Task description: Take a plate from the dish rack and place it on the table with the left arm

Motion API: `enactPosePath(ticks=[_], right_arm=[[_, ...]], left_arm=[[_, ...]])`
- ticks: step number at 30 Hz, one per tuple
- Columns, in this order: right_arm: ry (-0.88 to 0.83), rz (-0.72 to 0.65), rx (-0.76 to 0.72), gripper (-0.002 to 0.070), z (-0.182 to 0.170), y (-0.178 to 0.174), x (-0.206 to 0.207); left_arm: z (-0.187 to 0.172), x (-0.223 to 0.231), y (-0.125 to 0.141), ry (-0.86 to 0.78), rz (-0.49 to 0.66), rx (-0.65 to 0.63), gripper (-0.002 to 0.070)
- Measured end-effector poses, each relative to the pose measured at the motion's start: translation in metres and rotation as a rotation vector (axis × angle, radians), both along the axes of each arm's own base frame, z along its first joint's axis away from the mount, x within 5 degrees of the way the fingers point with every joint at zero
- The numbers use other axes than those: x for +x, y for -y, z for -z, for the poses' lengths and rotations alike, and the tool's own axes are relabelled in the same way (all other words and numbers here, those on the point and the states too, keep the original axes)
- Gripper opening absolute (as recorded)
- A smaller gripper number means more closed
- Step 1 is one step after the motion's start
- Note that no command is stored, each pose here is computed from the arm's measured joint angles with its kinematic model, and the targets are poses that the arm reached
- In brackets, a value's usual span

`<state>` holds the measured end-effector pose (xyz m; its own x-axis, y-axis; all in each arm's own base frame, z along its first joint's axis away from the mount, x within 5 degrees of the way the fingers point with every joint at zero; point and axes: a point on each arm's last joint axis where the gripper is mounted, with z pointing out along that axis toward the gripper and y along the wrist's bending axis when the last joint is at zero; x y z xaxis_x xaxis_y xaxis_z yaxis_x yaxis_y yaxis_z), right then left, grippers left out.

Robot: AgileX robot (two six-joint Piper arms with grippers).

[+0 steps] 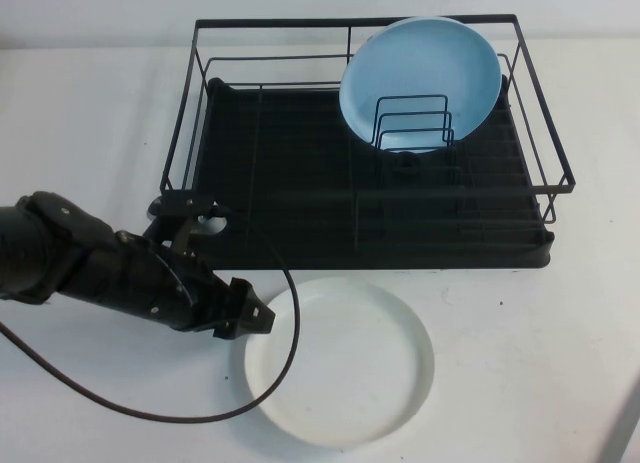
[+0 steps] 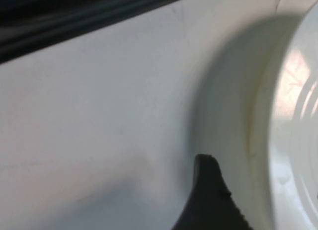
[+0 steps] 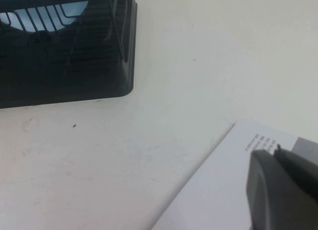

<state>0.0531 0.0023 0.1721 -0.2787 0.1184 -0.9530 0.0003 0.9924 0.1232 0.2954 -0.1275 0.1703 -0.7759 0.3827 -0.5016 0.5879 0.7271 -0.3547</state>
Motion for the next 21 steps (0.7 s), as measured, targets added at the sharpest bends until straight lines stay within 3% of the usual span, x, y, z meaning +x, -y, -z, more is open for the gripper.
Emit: enactPosePath(ticks=[3,5,9,12,16,21], right_arm=[[0.0,0.0,0.0,-0.0018,0.0,0.0,0.0],[0.0,0.0,0.0,-0.0018,0.0,0.0,0.0],[0.0,0.0,0.0,-0.0018,0.0,0.0,0.0],[0.0,0.0,0.0,-0.0018,0.0,0.0,0.0],[0.0,0.0,0.0,-0.0018,0.0,0.0,0.0],[0.0,0.0,0.0,-0.0018,0.0,0.0,0.0]], left_arm=[[-0.002,0.0,-0.002,0.002,-0.003,-0.002,0.0399],[-0.008,-0.003,-0.004,0.006,0.003,-0.007,0.036],[-0.043,-0.017,-0.008,0.073,0.049,-0.01,0.0126],[-0.078,-0.036,-0.013,0.156,0.077,-0.013,0.0034],[-0.12,-0.076,-0.026,0.317,0.061,-0.005,0.0006],[-0.142,-0.136,-0.048,0.464,-0.003,0.01,0.0001]])
